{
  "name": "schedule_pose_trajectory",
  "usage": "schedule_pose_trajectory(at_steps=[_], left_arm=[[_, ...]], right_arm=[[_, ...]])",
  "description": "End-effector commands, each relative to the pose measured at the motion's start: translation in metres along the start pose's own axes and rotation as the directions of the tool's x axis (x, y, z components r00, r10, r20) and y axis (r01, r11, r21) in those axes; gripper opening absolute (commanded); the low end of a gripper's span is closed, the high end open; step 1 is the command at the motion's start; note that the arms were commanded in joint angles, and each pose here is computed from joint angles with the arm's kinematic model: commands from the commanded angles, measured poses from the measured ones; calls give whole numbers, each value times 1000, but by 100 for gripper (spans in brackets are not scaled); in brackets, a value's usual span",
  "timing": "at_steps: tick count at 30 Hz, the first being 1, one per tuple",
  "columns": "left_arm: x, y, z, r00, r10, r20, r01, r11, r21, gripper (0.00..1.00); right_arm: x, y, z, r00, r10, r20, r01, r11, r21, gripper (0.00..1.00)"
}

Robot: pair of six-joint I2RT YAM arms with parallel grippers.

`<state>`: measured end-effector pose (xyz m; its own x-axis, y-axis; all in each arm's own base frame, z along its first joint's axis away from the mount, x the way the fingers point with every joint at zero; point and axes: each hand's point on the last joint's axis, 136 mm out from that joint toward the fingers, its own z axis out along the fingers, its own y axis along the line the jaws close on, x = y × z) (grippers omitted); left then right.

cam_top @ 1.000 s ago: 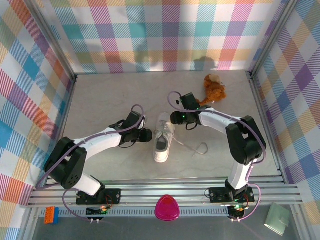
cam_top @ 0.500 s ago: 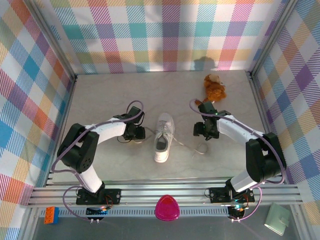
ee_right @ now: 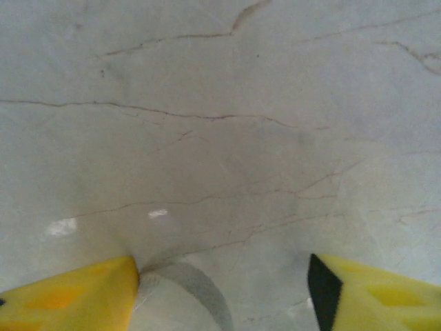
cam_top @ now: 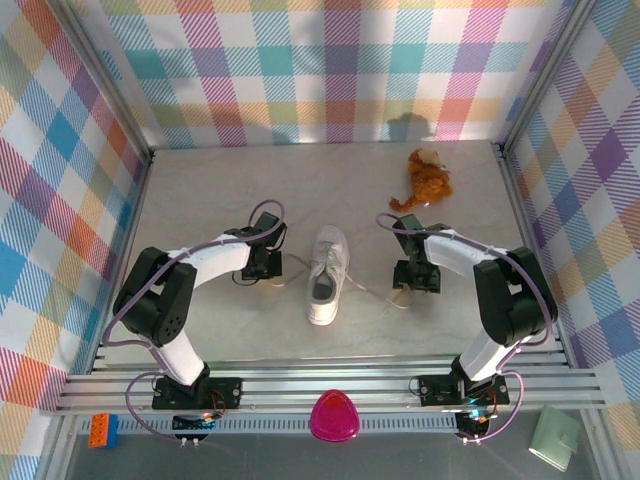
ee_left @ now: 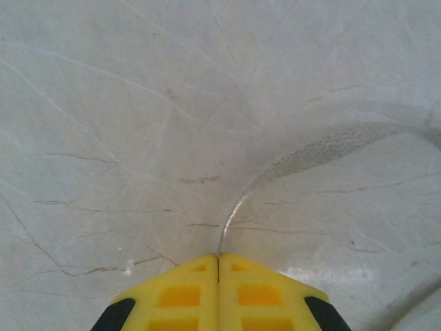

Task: Tie the shoes

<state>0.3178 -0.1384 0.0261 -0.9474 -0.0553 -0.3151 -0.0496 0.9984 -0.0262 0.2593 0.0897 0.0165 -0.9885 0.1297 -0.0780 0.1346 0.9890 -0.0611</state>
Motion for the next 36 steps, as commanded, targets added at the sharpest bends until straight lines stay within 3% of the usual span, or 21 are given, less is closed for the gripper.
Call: schedule_pose_trajectory(at_steps=[1,6,11,16,20,28,29,32,36], left_arm=[[-25,-6,-37,996,51,76,-54,998,39,0],[-69,-35,-89,978,91,186,-119,983,141,0],[-105,-83,-135,949,114,293,-195,945,264,0],[-123,-148,-168,916,160,367,-302,878,372,0],[-124,-197,-173,917,157,366,-329,817,474,0],[-99,-267,-122,926,235,296,-365,755,545,0],[-99,-271,-116,928,239,287,-364,752,550,6],[-107,-272,-110,925,241,295,-368,764,530,37],[-126,-260,-124,921,205,333,-361,771,524,48]], right_arm=[[4,4,5,999,8,-36,-9,1000,-24,57],[2,7,2,1000,3,7,-3,998,-56,24],[-8,9,-14,993,-3,117,15,994,-105,0],[-22,7,-47,963,22,268,20,988,-151,0],[-30,3,-79,920,52,387,24,982,-189,0],[-29,6,-108,872,56,486,84,961,-262,0],[-29,6,-109,867,57,494,89,960,-266,0],[-29,4,-114,859,44,510,103,961,-256,0],[-38,9,-126,848,-5,530,148,962,-228,0]])
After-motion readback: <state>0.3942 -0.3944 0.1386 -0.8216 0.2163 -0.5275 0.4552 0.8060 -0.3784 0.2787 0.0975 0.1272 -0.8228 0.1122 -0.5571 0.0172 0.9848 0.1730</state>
